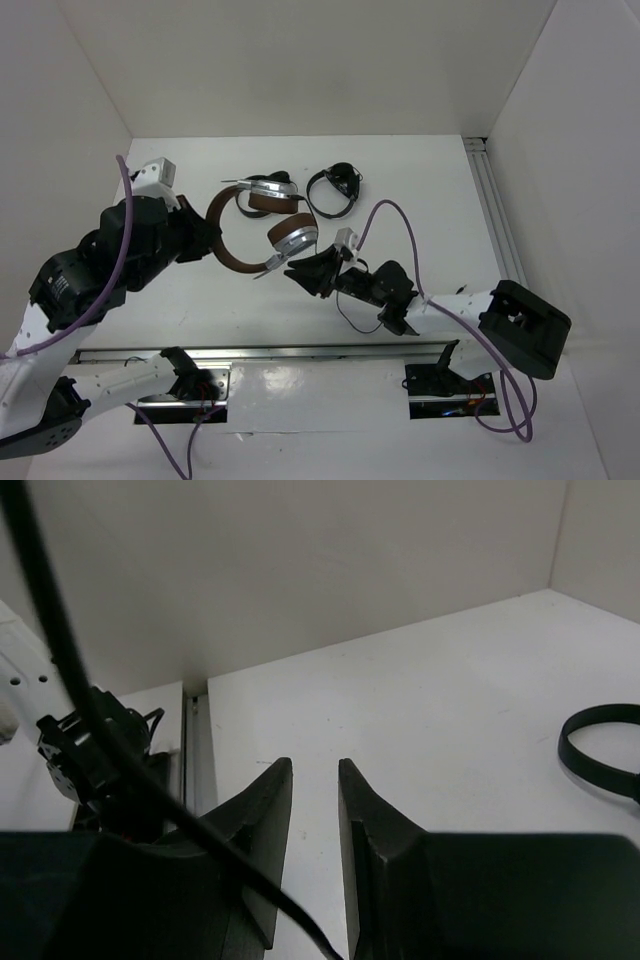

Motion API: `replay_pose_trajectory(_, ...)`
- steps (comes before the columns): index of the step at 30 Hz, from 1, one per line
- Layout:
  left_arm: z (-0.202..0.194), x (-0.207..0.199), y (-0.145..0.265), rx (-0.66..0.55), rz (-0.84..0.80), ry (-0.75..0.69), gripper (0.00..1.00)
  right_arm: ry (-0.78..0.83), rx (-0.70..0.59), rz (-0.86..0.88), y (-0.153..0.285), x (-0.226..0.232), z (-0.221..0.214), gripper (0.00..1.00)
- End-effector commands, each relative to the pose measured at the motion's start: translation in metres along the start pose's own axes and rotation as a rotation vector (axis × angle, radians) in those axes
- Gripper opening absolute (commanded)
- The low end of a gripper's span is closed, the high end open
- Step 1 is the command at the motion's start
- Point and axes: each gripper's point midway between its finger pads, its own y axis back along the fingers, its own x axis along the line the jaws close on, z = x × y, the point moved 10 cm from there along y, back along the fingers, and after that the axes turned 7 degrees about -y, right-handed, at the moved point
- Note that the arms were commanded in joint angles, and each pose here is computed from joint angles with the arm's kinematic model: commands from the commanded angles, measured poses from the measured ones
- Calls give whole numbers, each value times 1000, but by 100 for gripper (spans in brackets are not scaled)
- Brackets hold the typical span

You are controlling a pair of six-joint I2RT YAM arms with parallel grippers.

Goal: Wrap the headphones

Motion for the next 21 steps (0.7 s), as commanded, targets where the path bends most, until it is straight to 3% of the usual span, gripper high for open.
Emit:
replay_pose_trajectory(1,28,-7,9,-166,-16,108,0,0,-92,40,1,5,9,33)
replay_pose_trajectory(21,52,-6,9,-293,118,205,0,-39,-14,49,10,11,-18,33)
